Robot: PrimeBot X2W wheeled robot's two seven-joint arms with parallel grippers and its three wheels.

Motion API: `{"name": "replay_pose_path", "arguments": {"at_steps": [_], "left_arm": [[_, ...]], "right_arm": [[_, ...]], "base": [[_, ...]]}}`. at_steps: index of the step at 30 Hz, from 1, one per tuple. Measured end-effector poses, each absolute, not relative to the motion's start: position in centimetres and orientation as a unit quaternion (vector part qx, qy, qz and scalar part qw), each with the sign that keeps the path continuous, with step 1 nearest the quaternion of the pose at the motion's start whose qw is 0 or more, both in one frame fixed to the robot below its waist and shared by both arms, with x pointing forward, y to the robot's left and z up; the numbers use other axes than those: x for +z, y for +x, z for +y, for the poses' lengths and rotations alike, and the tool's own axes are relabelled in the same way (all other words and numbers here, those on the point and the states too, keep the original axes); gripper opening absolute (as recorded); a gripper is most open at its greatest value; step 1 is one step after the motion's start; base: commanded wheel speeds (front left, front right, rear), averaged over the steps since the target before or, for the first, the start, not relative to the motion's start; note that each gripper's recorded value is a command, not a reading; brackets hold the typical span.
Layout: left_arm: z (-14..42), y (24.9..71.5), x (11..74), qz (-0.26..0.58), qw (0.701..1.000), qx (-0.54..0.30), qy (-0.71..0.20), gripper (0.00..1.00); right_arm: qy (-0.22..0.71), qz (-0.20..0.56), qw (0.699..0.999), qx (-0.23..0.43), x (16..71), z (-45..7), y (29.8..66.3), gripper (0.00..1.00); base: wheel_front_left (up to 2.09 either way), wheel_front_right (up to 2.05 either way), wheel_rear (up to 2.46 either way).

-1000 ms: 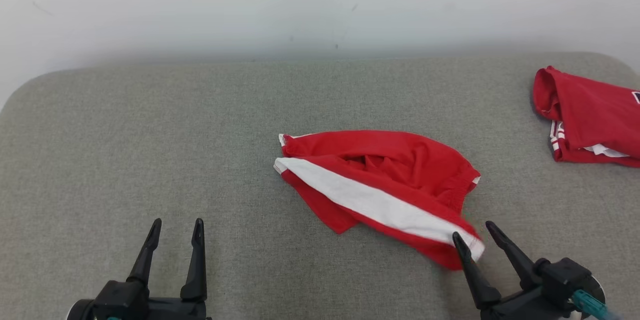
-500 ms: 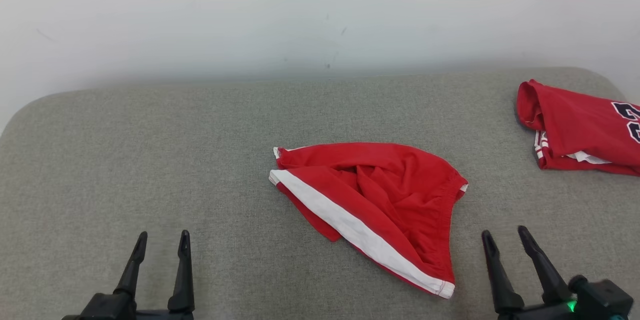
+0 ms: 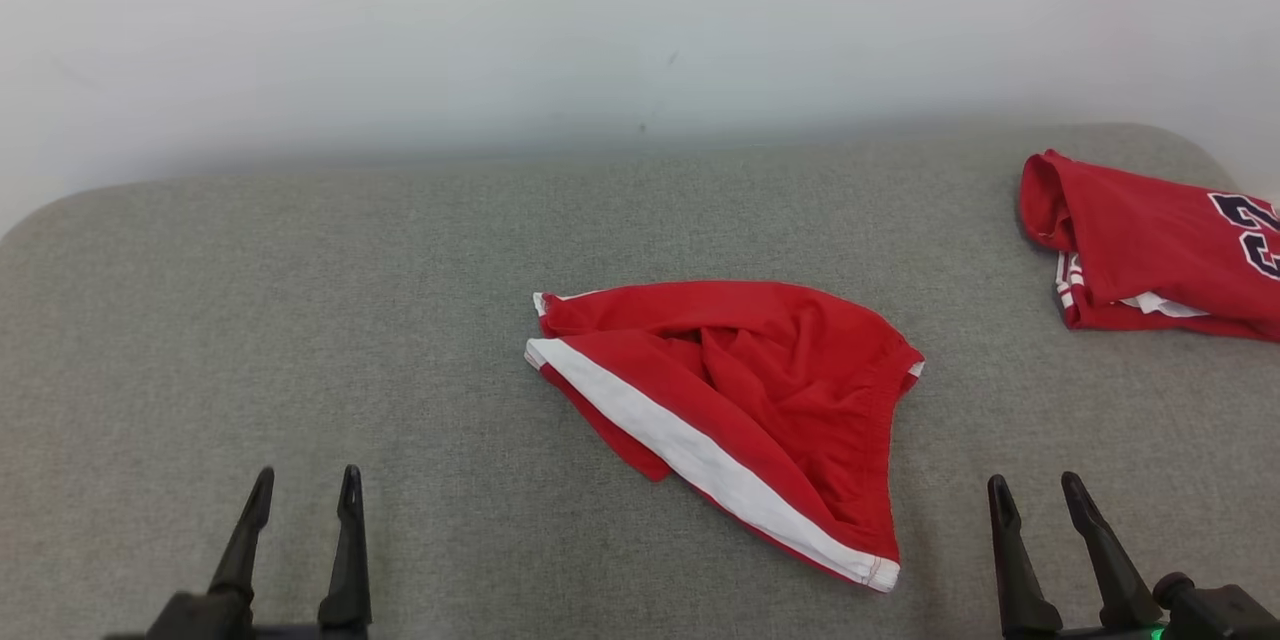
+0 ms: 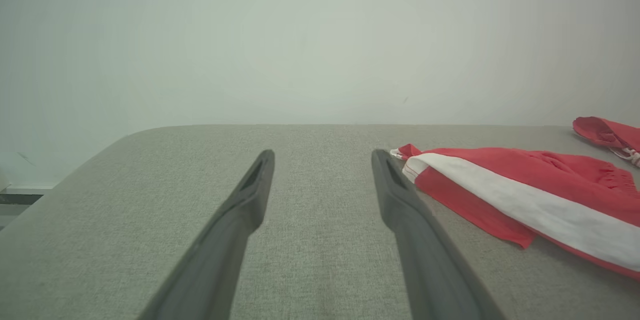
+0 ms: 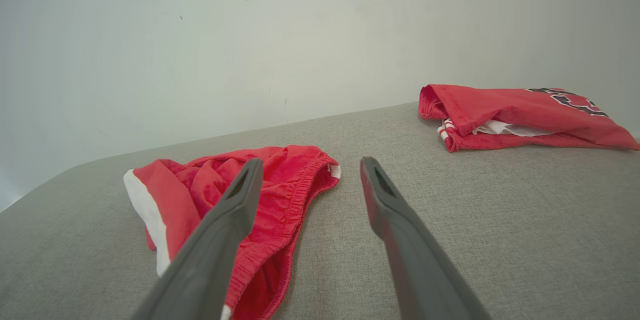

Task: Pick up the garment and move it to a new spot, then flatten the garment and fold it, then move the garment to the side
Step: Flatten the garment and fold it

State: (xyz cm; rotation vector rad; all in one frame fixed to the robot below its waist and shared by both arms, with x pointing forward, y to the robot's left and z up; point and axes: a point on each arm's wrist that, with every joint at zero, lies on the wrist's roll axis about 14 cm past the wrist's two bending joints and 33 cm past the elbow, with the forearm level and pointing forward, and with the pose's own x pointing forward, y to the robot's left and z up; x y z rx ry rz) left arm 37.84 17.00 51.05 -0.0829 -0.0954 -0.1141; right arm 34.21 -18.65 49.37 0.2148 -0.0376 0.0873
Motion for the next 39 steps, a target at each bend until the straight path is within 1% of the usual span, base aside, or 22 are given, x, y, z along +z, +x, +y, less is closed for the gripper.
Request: {"name": "replay_pose_path", "arguments": {"at_steps": [7,9,13,18,24,30,36,37,39], "left_arm": [[14.3,40.9,52.5,-0.065,0.991,-0.114,-0.023,1.0],[13.3,42.5,53.2,-0.072,0.988,-0.136,-0.015,1.0],[11.1,45.3,52.8,-0.053,0.983,-0.178,0.001,1.0],[8.8,48.5,51.4,-0.011,0.976,-0.215,0.014,1.0],[6.7,50.3,47.6,0.055,0.967,-0.247,0.023,1.0],[5.7,51.0,43.8,0.115,0.957,-0.263,0.029,1.0],[4.2,50.6,40.7,0.167,0.944,-0.282,0.029,1.0],[3.9,50.5,40.4,0.172,0.942,-0.286,0.026,0.77],[3.6,50.4,40.1,0.176,0.941,-0.289,0.024,0.12]], "right_arm": [[0.106,-0.013,0.994,0.039,49.0,-18.8,34.6,1.0],[0.104,-0.012,0.994,0.038,48.9,-18.9,34.9,1.0],[0.104,-0.005,0.994,0.026,48.4,-19.5,35.1,1.0],[0.104,0.005,0.995,0.005,47.7,-20.6,35.3,1.0],[0.101,0.02,0.994,-0.023,46.7,-22.1,35.0,1.0],[0.097,0.027,0.994,-0.043,46.2,-23.2,35.0,1.0],[0.096,0.036,0.993,-0.054,45.6,-23.6,34.9,1.0],[0.095,0.038,0.993,-0.054,45.5,-23.7,34.9,1.0],[0.093,0.037,0.993,-0.056,45.5,-23.8,34.9,1.0]], "base": [[0.0,0.0,0.0],[0.0,0.0,0.0],[0.0,0.0,0.0],[0.0,0.0,0.0],[0.0,0.0,0.0],[0.0,0.0,0.0],[0.0,0.0,0.0],[0.0,0.0,0.0],[0.0,0.0,0.0]]}}
